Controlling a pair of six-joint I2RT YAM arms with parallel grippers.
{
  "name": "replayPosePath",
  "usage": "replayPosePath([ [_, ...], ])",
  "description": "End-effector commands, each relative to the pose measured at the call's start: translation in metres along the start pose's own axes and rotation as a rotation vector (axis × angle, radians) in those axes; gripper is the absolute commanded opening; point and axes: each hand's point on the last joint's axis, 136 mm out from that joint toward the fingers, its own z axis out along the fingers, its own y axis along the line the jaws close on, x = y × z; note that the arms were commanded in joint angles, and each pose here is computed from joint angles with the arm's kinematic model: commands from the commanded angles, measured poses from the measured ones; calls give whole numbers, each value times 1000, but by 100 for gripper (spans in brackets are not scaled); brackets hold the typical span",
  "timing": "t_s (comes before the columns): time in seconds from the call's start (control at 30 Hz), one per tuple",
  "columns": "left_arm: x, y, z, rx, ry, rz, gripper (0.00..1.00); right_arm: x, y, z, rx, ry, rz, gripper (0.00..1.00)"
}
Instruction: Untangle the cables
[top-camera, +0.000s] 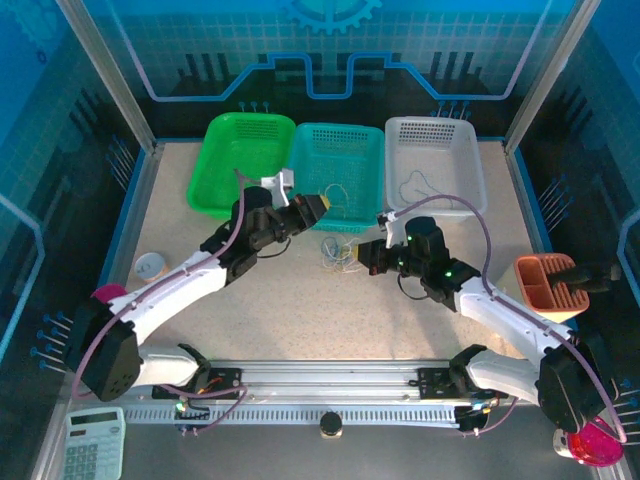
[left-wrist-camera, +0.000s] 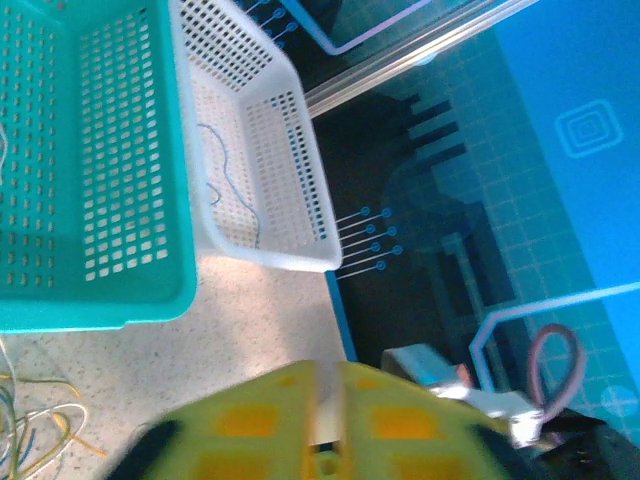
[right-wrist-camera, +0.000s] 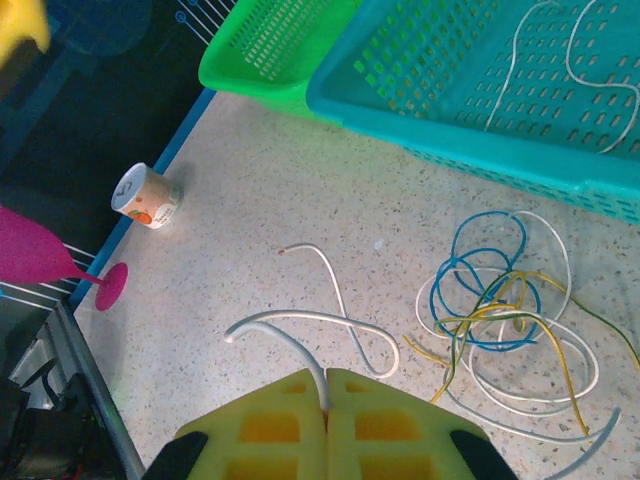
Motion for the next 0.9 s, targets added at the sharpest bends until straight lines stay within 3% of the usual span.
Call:
replayPosePath([
  [0.0, 8, 12, -9, -81, 29, 39, 49, -11, 3, -4, -14, -48, -13, 0],
  [0.07, 18, 25, -12, -119, 46, 24, 70, -14, 4, -7, -14, -57, -14, 0],
  [0.27, 49, 58, -9, -178, 95, -6, 90, -21, 10, -13, -29, -78, -17, 0],
  [0.5, 66, 73, 6, -204, 128, -16, 94, -28, 15, -16, -44, -95, -17, 0],
  [0.87, 72, 91, 25, -233, 107, -63, 91, -30, 19, -18, -60, -108, -9, 0],
])
